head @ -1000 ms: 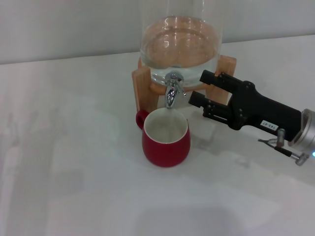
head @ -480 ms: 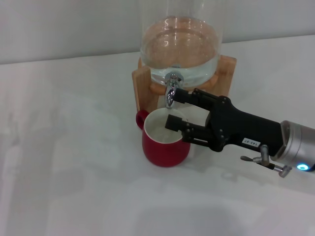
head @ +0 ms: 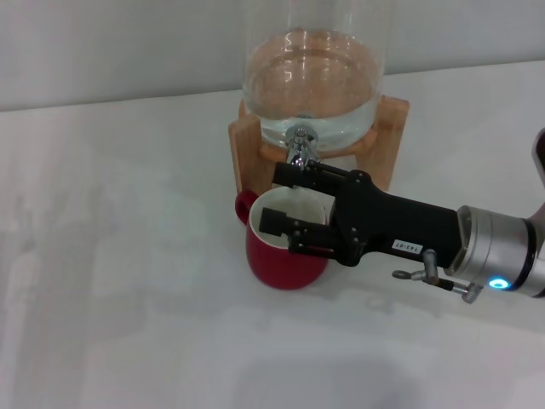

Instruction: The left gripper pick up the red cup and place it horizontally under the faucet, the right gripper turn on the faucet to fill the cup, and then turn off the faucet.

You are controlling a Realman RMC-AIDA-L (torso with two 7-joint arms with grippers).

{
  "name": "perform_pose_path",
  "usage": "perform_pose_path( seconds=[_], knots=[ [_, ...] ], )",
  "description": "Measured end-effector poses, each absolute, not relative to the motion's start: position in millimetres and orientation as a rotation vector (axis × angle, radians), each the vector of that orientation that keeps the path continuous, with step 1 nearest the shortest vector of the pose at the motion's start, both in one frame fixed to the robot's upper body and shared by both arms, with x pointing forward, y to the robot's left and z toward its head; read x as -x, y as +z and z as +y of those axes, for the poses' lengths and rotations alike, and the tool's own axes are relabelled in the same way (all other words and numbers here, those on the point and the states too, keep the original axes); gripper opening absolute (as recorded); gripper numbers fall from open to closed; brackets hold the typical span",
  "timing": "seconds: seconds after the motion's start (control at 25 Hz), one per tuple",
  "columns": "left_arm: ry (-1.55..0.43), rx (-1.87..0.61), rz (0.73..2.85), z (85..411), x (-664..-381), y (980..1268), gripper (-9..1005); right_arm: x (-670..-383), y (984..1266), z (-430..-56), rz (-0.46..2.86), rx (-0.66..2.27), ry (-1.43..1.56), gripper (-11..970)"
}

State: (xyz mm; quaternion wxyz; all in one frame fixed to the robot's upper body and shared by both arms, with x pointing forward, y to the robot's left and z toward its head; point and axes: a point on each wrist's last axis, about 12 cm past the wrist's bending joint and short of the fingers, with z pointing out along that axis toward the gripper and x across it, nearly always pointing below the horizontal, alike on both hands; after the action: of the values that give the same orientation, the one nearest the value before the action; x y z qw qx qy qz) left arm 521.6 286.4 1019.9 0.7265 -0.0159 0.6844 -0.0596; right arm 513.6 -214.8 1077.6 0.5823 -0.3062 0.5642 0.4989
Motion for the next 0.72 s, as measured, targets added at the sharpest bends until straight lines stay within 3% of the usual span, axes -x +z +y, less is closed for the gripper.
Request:
perform_pose_path(
  seconds=[0.72],
  knots=[
    [-0.139,0.038,1.505,284.3,-522.4,1020.7,440,-519.2,1071.9,-211.7,1.383,0.711,1.134,749]
  ],
)
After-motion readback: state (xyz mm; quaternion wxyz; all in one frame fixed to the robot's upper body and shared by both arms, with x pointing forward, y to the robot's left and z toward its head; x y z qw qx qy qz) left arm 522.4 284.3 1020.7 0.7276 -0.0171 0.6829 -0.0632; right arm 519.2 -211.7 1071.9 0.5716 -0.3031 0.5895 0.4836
